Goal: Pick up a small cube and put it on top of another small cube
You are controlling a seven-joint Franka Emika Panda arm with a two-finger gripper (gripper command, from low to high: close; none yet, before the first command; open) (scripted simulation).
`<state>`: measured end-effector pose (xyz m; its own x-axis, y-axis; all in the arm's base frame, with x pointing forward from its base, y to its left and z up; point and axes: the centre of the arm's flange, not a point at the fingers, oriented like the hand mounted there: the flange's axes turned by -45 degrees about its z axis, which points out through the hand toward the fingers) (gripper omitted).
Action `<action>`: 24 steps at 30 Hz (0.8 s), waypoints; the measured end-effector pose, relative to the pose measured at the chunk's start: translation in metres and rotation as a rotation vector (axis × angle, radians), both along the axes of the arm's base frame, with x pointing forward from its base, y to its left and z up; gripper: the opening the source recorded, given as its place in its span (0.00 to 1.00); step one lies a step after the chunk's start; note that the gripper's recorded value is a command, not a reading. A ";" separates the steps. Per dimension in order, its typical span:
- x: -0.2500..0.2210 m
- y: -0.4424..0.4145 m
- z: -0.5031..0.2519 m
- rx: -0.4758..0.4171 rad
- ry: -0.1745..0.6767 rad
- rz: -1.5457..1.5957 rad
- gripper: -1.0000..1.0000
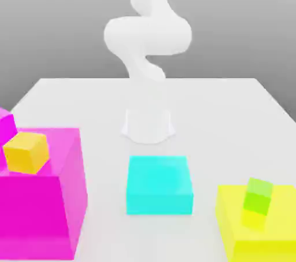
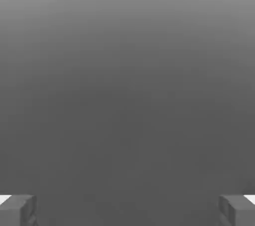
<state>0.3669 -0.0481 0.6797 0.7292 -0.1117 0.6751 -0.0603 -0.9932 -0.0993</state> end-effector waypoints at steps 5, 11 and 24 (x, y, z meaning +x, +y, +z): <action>0.023 -0.126 -0.108 0.232 0.126 -0.231 0.50; -0.037 -0.264 -0.258 0.493 0.235 -0.624 0.50; -0.145 -0.294 -0.418 0.636 0.464 -1.271 0.50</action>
<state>0.2221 -0.3421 0.2613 0.0515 -0.9986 0.0124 -0.9753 -0.0530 -0.2146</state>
